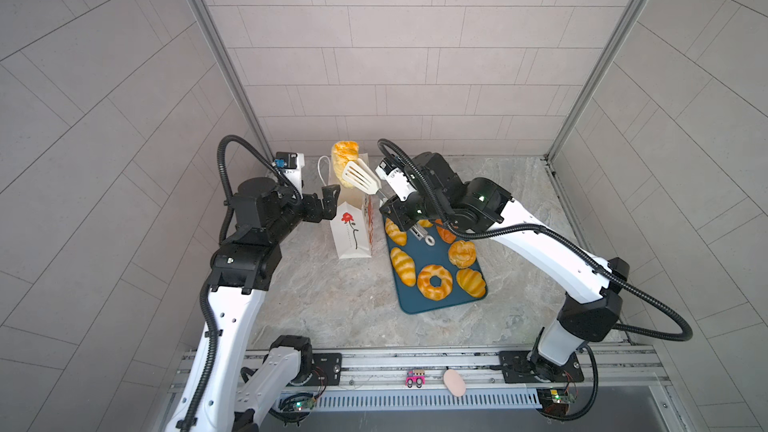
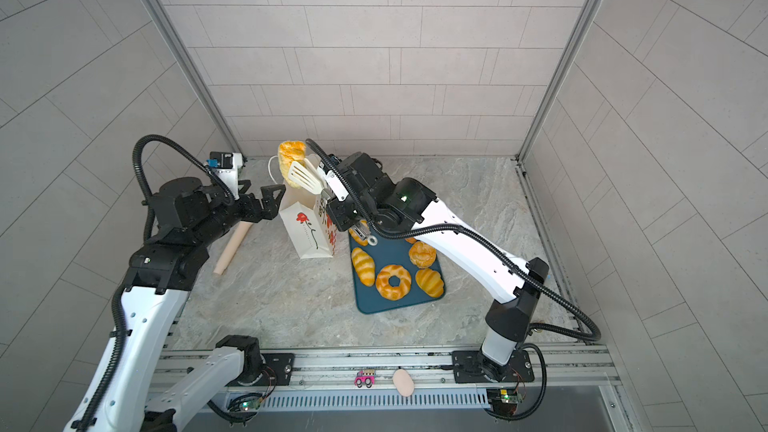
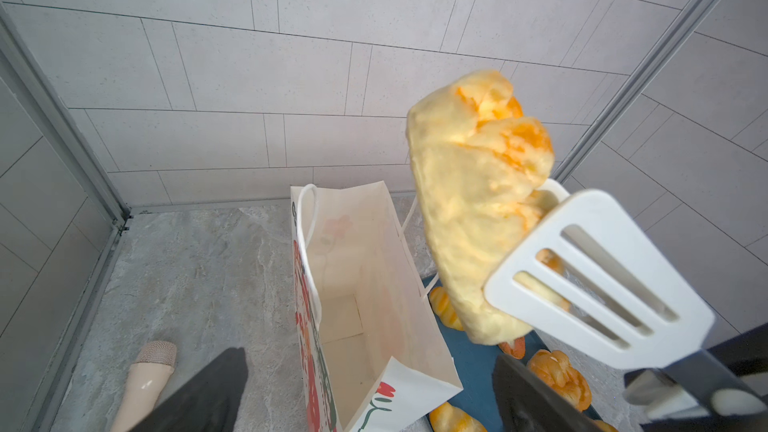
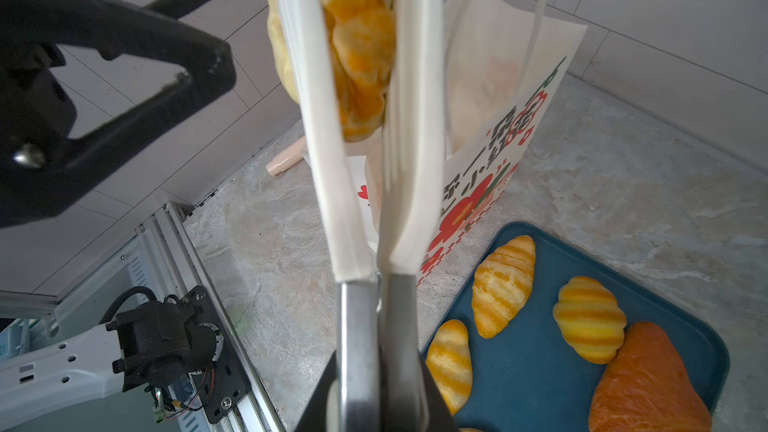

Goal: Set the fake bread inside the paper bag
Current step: 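Open the tongs with the right gripper to drop the bread into the bag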

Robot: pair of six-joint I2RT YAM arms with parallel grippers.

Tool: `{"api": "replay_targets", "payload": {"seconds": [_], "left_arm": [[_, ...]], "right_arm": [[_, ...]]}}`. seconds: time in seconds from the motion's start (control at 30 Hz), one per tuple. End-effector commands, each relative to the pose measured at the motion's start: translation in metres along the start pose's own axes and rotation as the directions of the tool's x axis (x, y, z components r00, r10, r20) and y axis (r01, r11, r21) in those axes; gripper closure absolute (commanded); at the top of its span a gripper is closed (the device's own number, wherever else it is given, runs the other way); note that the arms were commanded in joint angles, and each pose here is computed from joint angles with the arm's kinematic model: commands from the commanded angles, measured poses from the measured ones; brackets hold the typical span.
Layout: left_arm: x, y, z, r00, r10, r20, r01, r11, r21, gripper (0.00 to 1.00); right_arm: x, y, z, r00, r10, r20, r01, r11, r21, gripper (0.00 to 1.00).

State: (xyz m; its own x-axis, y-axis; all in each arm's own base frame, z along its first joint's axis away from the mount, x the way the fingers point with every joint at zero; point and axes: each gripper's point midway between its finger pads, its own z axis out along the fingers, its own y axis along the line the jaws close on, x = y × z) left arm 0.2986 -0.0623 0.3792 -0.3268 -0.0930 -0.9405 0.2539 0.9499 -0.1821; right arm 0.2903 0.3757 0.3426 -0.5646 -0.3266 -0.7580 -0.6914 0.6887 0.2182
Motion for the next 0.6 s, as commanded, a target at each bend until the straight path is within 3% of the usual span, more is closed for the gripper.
{"api": "replay_targets", "payload": {"seconds": [0.0, 0.17, 0.43, 0.57], "left_arm": [[0.002, 0.006, -0.007, 1.000, -0.016, 0.006, 0.016, 1.000, -0.026, 0.00], [0.007, 0.006, -0.009, 1.000, -0.005, -0.008, 0.005, 1.000, -0.030, 0.00], [0.021, -0.013, -0.010, 0.997, 0.063, -0.053, -0.058, 0.995, 0.086, 0.00], [0.024, -0.012, -0.012, 0.996, 0.070, -0.057, -0.066, 0.994, 0.083, 0.00]], "right_arm": [[-0.013, -0.006, 0.007, 0.997, 0.067, 0.033, -0.069, 0.997, 0.037, 0.76], [-0.006, -0.014, 0.024, 0.995, 0.096, -0.015, -0.095, 0.992, 0.085, 0.76], [-0.004, -0.017, 0.040, 0.993, 0.102, -0.064, -0.096, 0.991, 0.097, 0.74], [-0.002, -0.018, 0.043, 0.991, 0.105, -0.087, -0.095, 0.990, 0.105, 0.69]]}}
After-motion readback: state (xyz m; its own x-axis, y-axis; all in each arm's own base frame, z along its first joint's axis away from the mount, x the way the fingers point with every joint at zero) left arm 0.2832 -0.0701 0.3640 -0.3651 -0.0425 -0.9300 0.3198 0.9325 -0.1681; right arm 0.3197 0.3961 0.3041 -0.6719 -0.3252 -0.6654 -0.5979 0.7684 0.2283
